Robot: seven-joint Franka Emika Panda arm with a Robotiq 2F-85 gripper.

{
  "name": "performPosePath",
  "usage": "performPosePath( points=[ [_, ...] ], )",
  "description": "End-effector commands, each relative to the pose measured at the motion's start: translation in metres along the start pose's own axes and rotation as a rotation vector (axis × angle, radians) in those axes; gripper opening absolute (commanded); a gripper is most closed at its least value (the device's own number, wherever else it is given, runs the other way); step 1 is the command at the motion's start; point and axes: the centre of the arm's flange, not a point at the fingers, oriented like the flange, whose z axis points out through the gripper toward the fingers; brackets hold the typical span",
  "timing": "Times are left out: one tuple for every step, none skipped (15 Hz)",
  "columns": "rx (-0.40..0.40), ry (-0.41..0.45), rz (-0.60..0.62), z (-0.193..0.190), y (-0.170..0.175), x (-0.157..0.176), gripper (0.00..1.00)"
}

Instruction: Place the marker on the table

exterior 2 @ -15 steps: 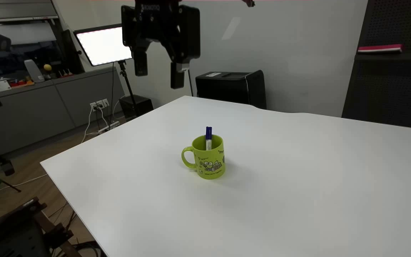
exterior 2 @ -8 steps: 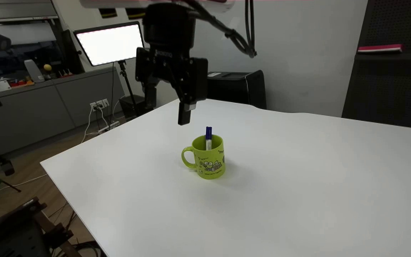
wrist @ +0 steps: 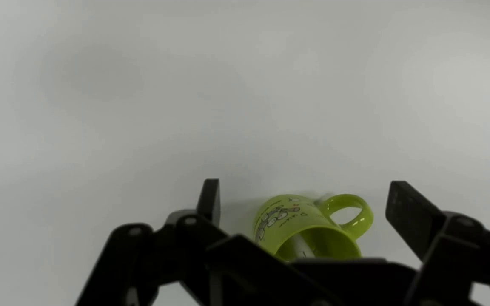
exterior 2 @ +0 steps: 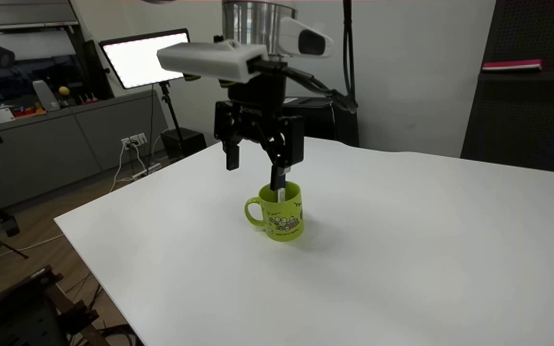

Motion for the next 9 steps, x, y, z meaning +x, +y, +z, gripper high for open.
performPosePath(
  points=[
    [-0.02,0.034,0.009,0.003,-0.004,0.03,1.0],
    [-0.019,0.04,0.006,0.005,-0.006,0.036,1.0],
    [-0.022,0.045,0.006,0.007,-0.007,0.041,1.0],
    [-0.024,0.052,0.004,0.009,-0.009,0.048,1.0],
    [-0.029,0.058,0.007,0.011,-0.009,0.056,1.0],
    [-0.034,0.066,0.011,0.012,-0.009,0.063,1.0],
    [-0.041,0.071,0.019,0.015,-0.008,0.071,1.0],
    [-0.047,0.075,0.023,0.017,-0.007,0.078,1.0],
    [-0.051,0.075,0.032,0.02,-0.006,0.085,1.0]
  ],
)
